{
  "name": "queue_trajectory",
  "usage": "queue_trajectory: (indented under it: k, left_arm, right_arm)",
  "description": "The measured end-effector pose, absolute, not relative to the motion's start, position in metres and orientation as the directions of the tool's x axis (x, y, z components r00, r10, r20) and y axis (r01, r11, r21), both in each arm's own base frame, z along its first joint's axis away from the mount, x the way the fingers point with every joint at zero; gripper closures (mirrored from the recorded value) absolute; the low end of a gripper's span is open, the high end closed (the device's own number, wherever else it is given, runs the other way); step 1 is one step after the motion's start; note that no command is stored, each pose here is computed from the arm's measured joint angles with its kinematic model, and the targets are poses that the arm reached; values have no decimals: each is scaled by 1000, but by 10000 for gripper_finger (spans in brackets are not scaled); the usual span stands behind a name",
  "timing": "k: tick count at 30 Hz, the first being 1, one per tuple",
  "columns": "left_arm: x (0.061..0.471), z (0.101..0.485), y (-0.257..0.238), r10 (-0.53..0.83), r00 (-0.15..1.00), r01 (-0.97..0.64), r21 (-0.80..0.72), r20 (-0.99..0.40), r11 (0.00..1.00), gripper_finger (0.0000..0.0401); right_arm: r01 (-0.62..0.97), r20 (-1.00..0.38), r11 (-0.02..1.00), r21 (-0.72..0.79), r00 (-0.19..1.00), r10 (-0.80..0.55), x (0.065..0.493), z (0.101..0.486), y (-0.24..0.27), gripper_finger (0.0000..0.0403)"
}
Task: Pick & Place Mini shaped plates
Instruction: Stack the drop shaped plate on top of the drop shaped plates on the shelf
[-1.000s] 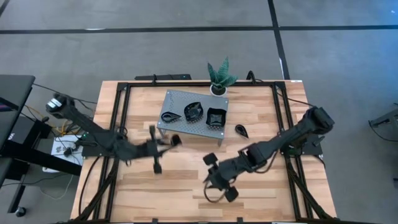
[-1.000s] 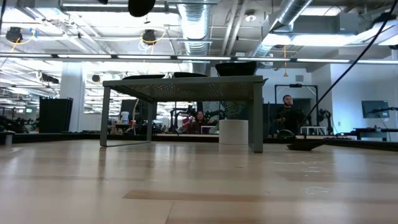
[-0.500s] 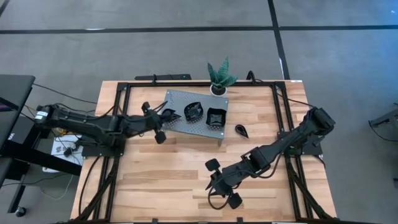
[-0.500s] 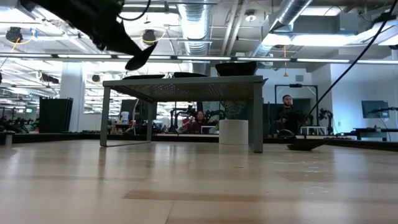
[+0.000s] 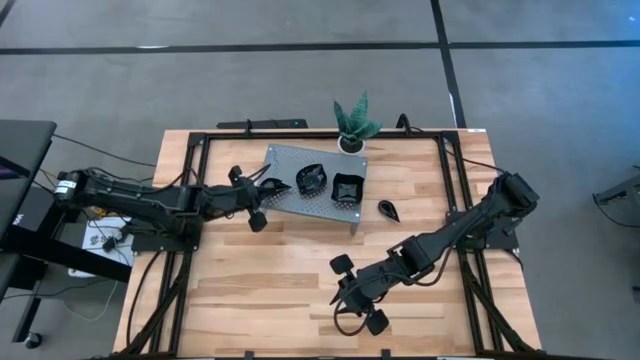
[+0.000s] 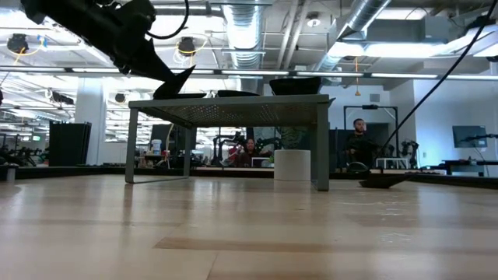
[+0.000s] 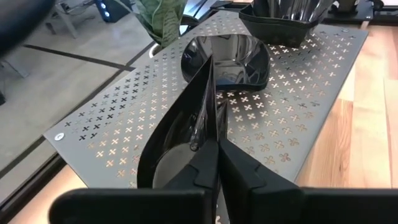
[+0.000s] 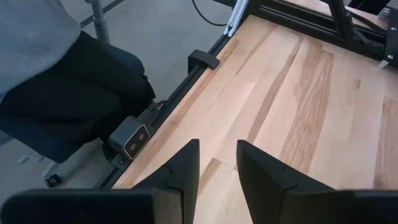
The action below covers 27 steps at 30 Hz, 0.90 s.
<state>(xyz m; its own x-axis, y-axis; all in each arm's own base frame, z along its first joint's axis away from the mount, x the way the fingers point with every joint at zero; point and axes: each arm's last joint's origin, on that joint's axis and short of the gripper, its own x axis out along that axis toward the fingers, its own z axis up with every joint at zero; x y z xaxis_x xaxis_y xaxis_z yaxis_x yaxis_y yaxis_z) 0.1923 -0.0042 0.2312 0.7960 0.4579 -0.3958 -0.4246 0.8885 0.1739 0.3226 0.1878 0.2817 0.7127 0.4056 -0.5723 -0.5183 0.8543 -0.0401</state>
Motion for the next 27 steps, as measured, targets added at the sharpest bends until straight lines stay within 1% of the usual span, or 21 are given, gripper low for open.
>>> queue_trajectory:
  k: [11, 18, 22, 24, 27]
  left_arm:
    - [192, 231, -4, 458, 796, -426, 171, -396, 888, 357]
    - [192, 232, -1, 472, 789, -455, 142, -393, 879, 320]
    - [193, 232, 0, 472, 790, -471, 107, -391, 876, 313]
    - [193, 232, -1, 428, 811, -436, 76, -399, 897, 314]
    - [196, 234, -8, 313, 866, -333, 16, -389, 943, 317]
  right_arm:
    - [-526, -572, 849, -54, 713, 406, 323, 282, 188, 302]
    - [-525, -572, 849, -55, 714, 404, 323, 282, 187, 302]
    - [-517, -572, 854, -55, 718, 397, 325, 282, 184, 302]
    - [-510, -573, 858, -55, 720, 391, 326, 282, 181, 302]
    - [-498, -569, 866, -54, 728, 383, 329, 282, 177, 302]
